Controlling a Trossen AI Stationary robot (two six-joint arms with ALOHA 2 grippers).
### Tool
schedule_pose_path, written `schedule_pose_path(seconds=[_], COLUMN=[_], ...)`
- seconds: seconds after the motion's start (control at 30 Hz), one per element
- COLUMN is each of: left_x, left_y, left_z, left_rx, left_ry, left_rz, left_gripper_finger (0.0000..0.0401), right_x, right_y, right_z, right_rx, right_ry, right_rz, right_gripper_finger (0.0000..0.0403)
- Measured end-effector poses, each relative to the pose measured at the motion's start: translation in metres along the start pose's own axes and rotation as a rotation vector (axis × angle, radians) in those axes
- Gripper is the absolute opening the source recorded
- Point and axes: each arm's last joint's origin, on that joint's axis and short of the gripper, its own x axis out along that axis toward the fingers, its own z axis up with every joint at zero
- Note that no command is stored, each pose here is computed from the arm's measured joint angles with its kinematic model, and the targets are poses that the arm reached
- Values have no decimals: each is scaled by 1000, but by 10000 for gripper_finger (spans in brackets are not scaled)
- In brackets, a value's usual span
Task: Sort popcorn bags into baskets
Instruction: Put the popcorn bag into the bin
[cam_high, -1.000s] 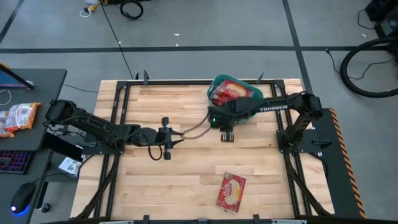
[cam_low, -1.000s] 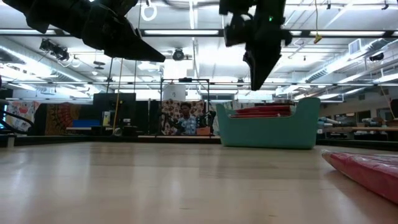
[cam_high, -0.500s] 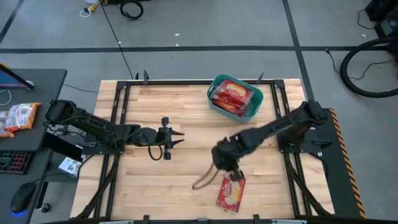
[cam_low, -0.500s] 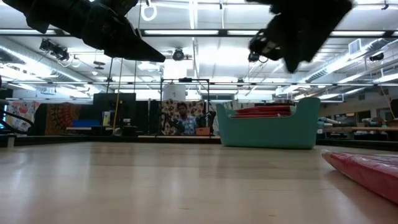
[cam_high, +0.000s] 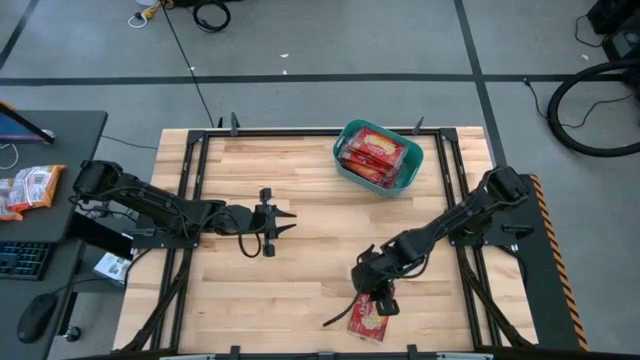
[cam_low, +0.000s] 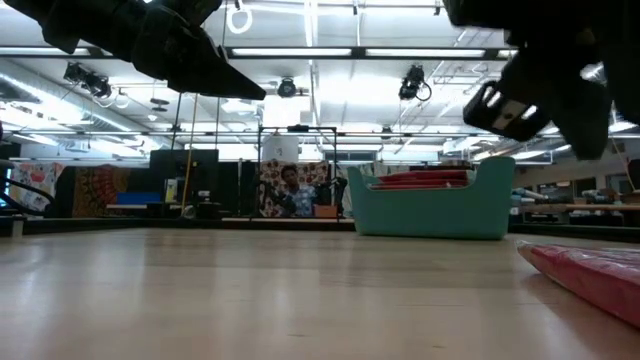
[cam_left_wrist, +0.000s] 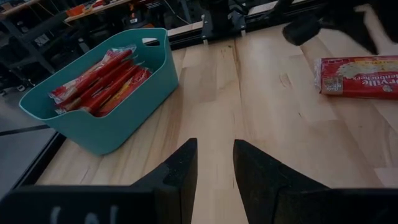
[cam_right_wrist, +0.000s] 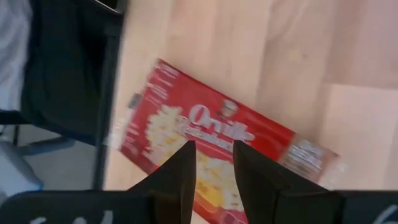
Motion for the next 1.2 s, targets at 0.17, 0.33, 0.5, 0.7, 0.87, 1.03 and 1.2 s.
schedule_pose_path(seconds=[0.17,0.33,0.5,0.7,0.87,1.03,1.2], left_x=[0,0,0,0,0,0,0], left_y=[0,0,0,0,0,0,0], left_z=[0,0,0,0,-1,-2,-1], left_rx=[0,0,0,0,4,4,2], left_ry=[0,0,0,1,10,15,11], left_rz=[0,0,0,0,-1,-2,-1], left_gripper_finger=[109,109,109,109,109,109,109], right_x=[9,16,20,29,42,43,37], right_y=[-9,-12,-16,-17,-20,-22,-41], right_z=[-10,-15,-20,-24,-25,-25,-26], right_rx=[23,21,29,-1,-33,-32,9], right_ry=[3,-32,-31,-22,4,7,17], right_rz=[-26,8,-14,-47,-34,-73,-261], right_gripper_finger=[111,111,111,111,111,111,110])
